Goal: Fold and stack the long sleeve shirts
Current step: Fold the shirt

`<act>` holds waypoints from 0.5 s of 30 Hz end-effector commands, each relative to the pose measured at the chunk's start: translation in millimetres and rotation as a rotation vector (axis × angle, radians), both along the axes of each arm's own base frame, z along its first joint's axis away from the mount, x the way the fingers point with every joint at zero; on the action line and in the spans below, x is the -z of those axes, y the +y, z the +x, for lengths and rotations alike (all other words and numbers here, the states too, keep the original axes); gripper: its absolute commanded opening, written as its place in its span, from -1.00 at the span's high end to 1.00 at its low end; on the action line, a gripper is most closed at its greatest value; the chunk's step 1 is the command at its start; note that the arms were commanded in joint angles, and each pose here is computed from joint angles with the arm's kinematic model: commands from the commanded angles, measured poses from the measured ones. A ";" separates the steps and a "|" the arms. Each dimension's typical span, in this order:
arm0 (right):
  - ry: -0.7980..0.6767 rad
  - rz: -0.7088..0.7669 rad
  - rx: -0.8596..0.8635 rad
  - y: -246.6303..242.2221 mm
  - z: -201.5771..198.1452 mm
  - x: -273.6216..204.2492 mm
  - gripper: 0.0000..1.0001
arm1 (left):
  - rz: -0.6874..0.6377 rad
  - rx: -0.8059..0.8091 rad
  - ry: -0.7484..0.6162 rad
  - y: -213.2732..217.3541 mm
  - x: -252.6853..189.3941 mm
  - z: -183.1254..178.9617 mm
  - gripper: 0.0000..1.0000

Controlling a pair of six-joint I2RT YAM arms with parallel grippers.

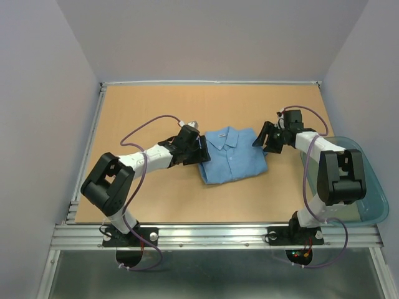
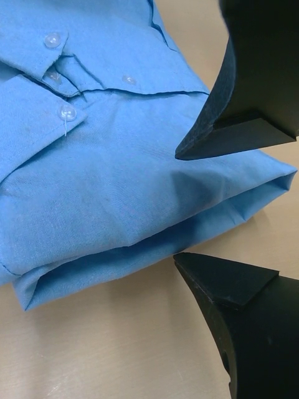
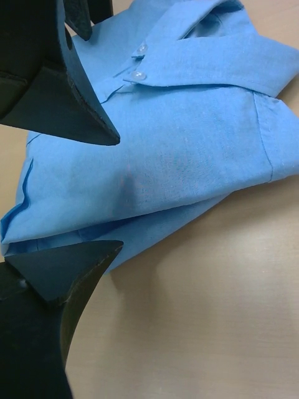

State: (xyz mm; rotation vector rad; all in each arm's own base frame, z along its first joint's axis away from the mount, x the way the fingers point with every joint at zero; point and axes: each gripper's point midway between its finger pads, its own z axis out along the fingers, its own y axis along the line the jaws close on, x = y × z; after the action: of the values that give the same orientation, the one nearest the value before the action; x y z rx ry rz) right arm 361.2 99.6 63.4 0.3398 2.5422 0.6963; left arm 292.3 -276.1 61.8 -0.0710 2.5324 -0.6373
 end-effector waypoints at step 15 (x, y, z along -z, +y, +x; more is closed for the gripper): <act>-0.056 -0.127 -0.040 -2.7 2.1 14.8 -0.28 | 0.001 0.028 -0.004 -8.3 8.1 5.5 -0.33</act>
State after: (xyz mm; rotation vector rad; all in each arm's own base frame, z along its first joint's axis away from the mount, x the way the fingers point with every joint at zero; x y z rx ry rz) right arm 363.7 101.0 59.2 0.2593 2.5333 0.6282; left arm 291.2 -277.1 48.5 -0.0606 2.5618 -0.6248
